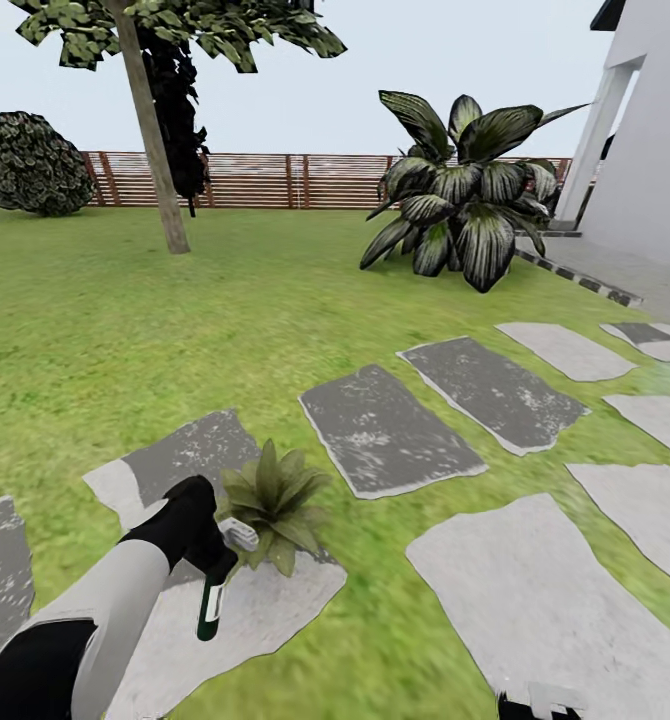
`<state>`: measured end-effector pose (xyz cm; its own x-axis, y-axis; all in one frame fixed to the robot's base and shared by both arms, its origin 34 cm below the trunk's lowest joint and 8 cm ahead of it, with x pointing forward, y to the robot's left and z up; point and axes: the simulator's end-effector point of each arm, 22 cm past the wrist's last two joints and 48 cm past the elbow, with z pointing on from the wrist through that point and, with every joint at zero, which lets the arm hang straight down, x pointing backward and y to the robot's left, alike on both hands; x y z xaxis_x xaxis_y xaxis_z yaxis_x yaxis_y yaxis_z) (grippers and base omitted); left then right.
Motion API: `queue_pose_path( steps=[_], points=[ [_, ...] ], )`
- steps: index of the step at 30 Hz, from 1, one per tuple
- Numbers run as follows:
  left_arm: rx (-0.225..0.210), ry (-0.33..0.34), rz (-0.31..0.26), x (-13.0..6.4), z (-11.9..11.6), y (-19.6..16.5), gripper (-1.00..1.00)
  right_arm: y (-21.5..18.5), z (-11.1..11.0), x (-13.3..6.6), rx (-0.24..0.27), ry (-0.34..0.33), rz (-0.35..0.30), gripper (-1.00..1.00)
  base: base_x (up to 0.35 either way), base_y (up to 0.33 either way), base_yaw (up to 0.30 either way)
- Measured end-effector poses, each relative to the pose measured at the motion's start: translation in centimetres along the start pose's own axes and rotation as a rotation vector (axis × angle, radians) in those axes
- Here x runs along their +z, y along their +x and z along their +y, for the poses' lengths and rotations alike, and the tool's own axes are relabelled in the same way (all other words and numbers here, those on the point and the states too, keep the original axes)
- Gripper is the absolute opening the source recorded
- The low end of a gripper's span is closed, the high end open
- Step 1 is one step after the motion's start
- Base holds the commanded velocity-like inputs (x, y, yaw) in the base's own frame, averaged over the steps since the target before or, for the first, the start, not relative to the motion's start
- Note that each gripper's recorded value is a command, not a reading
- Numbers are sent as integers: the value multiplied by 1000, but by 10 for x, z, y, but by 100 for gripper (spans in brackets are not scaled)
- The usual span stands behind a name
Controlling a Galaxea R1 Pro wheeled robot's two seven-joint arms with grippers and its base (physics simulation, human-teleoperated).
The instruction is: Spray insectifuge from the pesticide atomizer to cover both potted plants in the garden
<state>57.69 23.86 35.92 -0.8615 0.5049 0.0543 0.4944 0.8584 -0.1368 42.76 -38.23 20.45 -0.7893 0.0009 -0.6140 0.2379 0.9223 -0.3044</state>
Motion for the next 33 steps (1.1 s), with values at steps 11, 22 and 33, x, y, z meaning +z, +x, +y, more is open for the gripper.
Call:
queue_pose_path(
  steps=[11, 22, 33],
  points=[
    [-5, -5, 1, -1, 3, 1, -100, 0, 1, 0, 1, 0, 0, 100, -123, -248, 252],
    [-63, -10, 48, 5, 7, 19, -100, 0, 1, 0, 1, 0, 0, 100, 297, -35, 58],
    [-65, -40, 94, 12, 19, 37, -100, 0, 1, 0, 1, 0, 1, 100, 39, -15, 235]
  ],
)
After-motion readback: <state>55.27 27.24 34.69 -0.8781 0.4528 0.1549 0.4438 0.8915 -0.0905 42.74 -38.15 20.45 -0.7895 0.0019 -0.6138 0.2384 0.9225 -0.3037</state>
